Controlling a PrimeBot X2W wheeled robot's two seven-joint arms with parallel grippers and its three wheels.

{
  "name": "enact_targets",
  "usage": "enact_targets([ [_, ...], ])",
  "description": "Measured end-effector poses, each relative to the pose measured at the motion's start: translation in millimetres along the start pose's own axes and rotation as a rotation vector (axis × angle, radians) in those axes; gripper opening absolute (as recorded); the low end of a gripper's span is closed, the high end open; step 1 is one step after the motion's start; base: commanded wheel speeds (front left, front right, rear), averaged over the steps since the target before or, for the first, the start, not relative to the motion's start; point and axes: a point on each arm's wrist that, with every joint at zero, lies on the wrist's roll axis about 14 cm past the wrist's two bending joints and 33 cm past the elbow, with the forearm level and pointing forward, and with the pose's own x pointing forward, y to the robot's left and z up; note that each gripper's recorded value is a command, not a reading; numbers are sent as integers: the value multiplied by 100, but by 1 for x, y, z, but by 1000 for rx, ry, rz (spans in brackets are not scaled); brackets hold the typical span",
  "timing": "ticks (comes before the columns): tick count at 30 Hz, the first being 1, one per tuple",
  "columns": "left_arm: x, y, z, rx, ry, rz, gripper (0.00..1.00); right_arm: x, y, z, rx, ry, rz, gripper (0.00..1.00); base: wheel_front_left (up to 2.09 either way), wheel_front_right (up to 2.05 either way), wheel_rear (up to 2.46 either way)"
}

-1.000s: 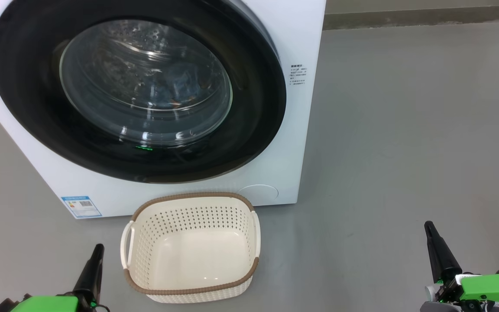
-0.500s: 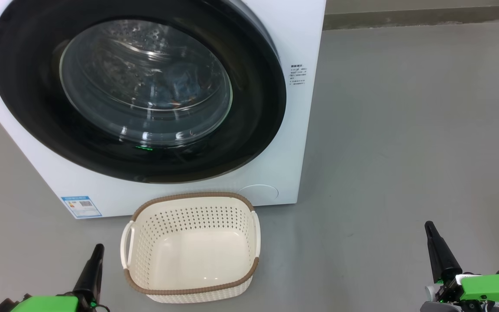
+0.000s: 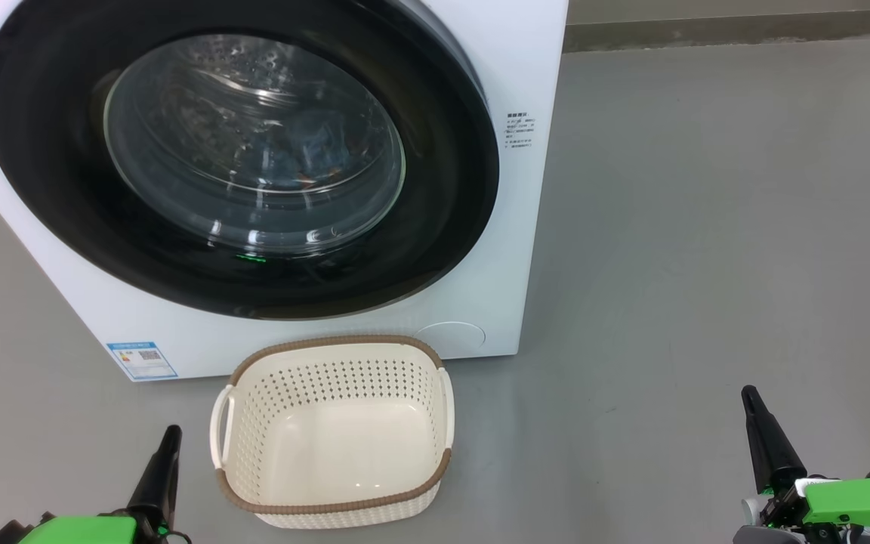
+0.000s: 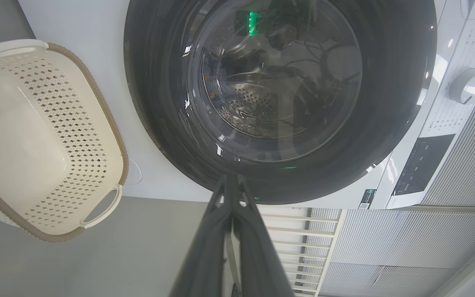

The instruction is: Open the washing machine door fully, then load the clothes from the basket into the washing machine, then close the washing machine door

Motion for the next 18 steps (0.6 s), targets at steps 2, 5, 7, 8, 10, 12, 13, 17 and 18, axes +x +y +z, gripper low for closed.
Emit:
enact_targets([
  [2,0,0,0,0,0,0,0,0,0,0,0,0,0,0,0,0,0],
  [5,0,0,0,0,0,0,0,0,0,0,1,3,0,0,0,0,0],
  [7,0,0,0,0,0,0,0,0,0,0,1,3,0,0,0,0,0],
  [8,0,0,0,0,0,0,0,0,0,0,1,3,0,0,0,0,0],
  [10,0,0,0,0,0,0,0,0,0,0,1,3,0,0,0,0,0],
  [12,0,0,0,0,0,0,0,0,0,0,1,4,0,0,0,0,0],
  [13,0,0,0,0,0,0,0,0,0,0,1,5,0,0,0,0,0],
  [17,0,0,0,0,0,0,0,0,0,0,2,4,0,0,0,0,0],
  [18,0,0,0,0,0,0,0,0,0,0,3,4,0,0,0,0,0],
])
